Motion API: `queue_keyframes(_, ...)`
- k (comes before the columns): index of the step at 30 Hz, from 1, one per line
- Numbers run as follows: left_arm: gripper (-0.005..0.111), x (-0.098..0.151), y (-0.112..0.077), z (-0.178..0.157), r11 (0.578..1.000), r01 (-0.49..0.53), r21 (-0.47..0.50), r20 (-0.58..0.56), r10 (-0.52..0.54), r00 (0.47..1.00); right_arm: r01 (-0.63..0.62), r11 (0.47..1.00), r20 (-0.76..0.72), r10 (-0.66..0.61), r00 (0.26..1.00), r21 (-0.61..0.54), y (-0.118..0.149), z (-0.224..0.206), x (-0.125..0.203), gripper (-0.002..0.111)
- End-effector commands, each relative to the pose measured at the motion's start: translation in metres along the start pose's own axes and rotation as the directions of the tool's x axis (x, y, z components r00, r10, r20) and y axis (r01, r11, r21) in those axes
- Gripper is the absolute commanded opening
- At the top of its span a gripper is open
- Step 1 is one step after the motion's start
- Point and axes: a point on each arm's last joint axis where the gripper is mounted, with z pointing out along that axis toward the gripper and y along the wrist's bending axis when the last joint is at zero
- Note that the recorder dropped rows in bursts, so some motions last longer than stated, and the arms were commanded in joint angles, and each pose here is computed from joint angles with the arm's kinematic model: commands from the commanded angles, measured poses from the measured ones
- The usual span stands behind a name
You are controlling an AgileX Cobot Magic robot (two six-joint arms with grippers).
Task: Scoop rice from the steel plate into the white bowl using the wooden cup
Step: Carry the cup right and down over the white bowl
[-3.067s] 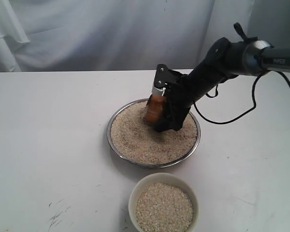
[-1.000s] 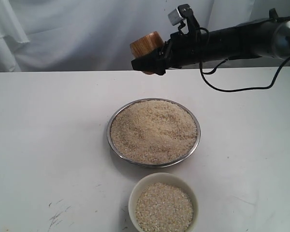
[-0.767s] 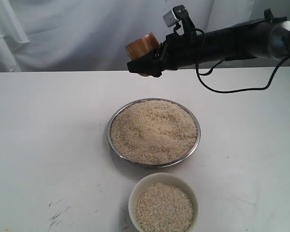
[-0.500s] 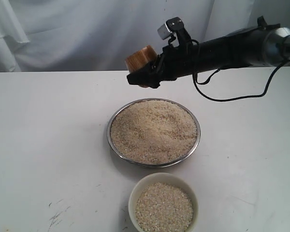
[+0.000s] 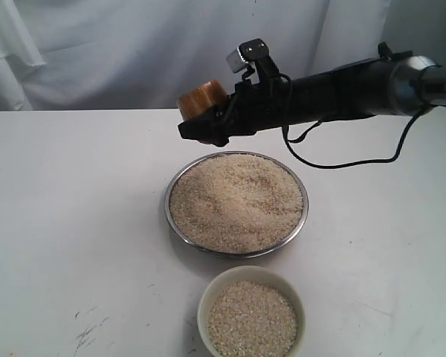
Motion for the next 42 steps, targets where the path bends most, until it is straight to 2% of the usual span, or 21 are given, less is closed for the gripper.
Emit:
queue_keyframes(1,0.0,0.001,0.0,0.0,1.0,-0.001,0.002,0.006,0.001,1.0,0.043,0.999,0.035,-0.043,0.998,0.006,0.012,-0.01,-0.004,0.0)
queue_keyframes(6,0.0,0.001,0.0,0.0,1.0,-0.001,0.002,0.006,0.001,1.0,0.137,0.991,0.014,-0.137,0.99,0.009,0.03,-0.026,0.0,0.0)
queue_keyframes(17,0.0,0.001,0.0,0.0,1.0,-0.001,0.002,0.006,0.001,1.0,0.201,0.977,-0.049,-0.198,0.979,0.067,0.071,-0.067,0.008,0.0)
queue_keyframes(37,0.0,0.001,0.0,0.0,1.0,-0.001,0.002,0.006,0.001,1.0,0.182,0.98,-0.094,-0.174,0.98,0.084,0.136,-0.12,0.053,0.0)
queue_keyframes(42,0.0,0.001,0.0,0.0,1.0,-0.001,0.002,0.006,0.001,1.0,0.187,0.977,-0.147,-0.171,0.974,0.101,0.149,-0.13,0.073,0.0)
